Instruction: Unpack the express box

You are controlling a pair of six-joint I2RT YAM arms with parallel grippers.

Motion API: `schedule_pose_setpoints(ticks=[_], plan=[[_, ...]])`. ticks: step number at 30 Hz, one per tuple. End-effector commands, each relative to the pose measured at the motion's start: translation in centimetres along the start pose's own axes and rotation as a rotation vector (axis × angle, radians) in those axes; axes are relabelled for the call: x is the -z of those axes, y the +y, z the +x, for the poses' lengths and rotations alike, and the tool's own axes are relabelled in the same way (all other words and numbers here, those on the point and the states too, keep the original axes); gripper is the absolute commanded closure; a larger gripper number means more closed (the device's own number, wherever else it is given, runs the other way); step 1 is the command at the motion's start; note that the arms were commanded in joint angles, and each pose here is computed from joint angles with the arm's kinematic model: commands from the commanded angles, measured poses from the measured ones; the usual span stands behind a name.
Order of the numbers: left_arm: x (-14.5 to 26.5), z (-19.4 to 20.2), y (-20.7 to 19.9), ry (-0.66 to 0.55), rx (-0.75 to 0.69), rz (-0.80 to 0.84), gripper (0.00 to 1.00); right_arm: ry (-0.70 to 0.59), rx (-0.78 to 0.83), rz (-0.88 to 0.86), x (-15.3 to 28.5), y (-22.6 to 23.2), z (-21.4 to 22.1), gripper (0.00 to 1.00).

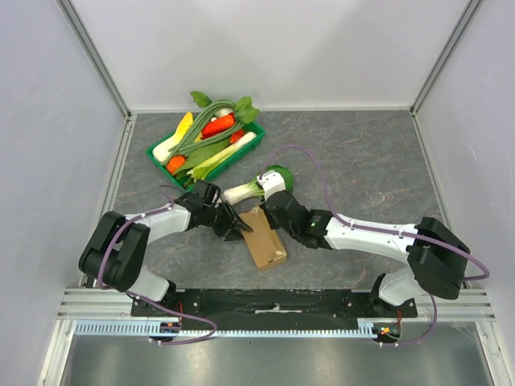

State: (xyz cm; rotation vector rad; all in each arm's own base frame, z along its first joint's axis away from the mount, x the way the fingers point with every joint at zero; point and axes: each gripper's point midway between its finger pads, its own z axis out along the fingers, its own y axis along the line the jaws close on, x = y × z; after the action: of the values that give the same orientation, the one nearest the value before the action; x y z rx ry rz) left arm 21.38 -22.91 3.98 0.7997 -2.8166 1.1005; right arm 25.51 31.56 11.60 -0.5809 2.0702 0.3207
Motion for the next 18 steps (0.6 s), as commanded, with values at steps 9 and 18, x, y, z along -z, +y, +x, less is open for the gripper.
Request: schedule_pose_setpoints(ticks=[9, 18], plan=[[-0.1, -3.1, 6.8, -0.259, 0.233, -0.255, 0.98, 0.332, -0.008, -0.071, 3.5, 0.9, 6.4, 1.0], [-0.2, -4.0, 6.2, -0.301, 0.271, -0.242, 0.98, 0.361, -0.025, -0.103, 5.5, 0.9, 6.2, 1.0]])
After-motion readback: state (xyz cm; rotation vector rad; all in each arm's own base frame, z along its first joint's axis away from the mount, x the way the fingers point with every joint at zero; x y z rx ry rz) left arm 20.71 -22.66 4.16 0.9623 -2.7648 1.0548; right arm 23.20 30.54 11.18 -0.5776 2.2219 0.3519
